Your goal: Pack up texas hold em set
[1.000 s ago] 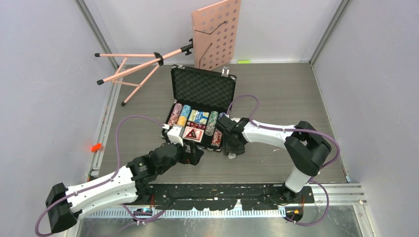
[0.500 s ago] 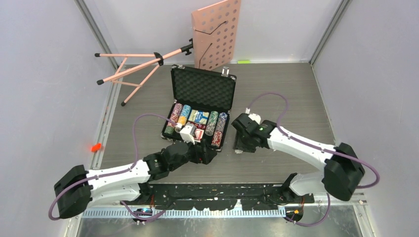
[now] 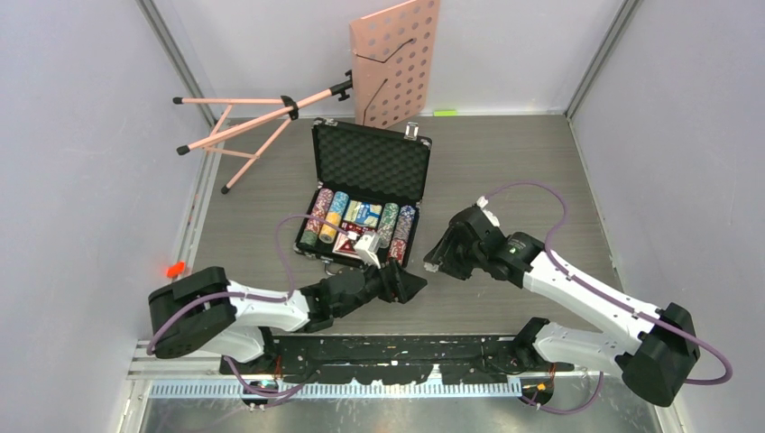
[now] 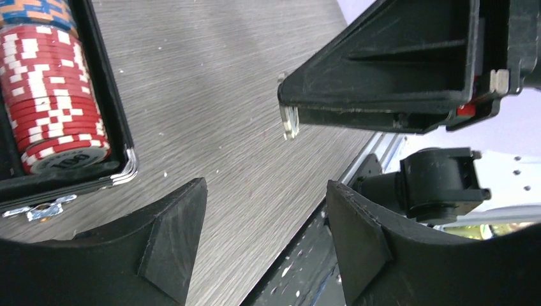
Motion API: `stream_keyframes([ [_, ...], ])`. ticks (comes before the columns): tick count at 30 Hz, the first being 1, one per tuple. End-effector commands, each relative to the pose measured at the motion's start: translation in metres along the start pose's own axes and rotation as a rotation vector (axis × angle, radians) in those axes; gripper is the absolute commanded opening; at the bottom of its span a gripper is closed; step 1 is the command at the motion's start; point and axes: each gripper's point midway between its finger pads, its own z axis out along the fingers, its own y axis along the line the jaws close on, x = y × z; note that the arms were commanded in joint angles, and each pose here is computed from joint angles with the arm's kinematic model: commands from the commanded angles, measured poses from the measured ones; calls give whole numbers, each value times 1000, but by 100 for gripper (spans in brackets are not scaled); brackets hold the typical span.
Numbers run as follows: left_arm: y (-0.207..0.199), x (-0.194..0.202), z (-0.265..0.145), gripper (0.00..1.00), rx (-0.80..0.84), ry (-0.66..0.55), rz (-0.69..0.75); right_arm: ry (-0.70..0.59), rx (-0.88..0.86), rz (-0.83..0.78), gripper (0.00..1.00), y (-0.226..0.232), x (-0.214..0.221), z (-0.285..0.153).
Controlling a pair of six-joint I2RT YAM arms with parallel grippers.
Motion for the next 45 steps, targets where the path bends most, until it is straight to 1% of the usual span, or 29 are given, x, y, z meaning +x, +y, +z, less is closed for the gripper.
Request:
stream_keyframes([
  [1,-41,-40,12,71,115,-150,-77,-2,-72,68,34,15,-2,-6],
  [5,-41,-40,18,69,113,-157,-92,16,-90,74,34,17,2,-7],
  [8,-41,-39,23,64,107,-157,-103,28,-105,82,34,19,4,-8],
  [11,-41,-37,28,55,100,-152,-118,31,-115,89,33,20,4,-8],
  [16,-31,-34,30,48,54,-146,-136,35,-123,95,33,22,5,-9],
  [17,-31,-33,31,45,51,-145,-137,36,-126,96,33,22,5,-9],
  [19,-31,-33,31,37,52,-143,-135,36,-127,101,33,22,5,-9],
  [20,-31,-33,32,31,52,-143,-132,36,-128,101,33,22,6,-9],
  [22,-31,-34,32,9,51,-144,-121,34,-134,104,34,22,5,-9],
  [23,-31,-34,32,1,53,-145,-110,33,-139,106,36,23,5,-10],
  [25,-33,-38,31,0,74,-131,-76,20,-136,105,52,21,3,-13],
  [26,-36,-40,31,0,87,-107,-59,6,-113,107,67,14,0,-16],
  [27,-36,-40,30,0,72,-74,-36,-30,-96,102,79,10,-7,-18],
  [29,-27,-37,23,0,1,-3,40,-95,-45,97,86,-7,-20,-27],
  [30,-14,-31,16,0,-60,53,96,-143,-11,91,86,-20,-28,-34],
  [31,-11,-36,7,0,-86,74,147,-168,0,88,87,-25,-33,-39],
  [32,-4,-40,-1,0,-117,103,225,-217,12,78,87,-34,-41,-48],
  [34,14,-51,-19,0,-186,157,347,-274,27,65,87,-46,-49,-61],
  [37,47,-73,-47,0,-319,232,547,-324,49,46,88,-57,-56,-71],
  [39,66,-91,-61,0,-417,256,643,-336,63,32,88,-63,-58,-74],
  [40,70,-96,-64,0,-417,283,686,-336,73,21,88,-64,-58,-73],
  [41,70,-96,-64,0,-381,318,723,-334,76,17,88,-64,-58,-73],
  [43,67,-85,-60,0,-209,427,850,-321,91,-3,87,-63,-57,-71],
  [45,69,-76,-57,0,-98,507,982,-299,116,-29,87,-62,-56,-66],
])
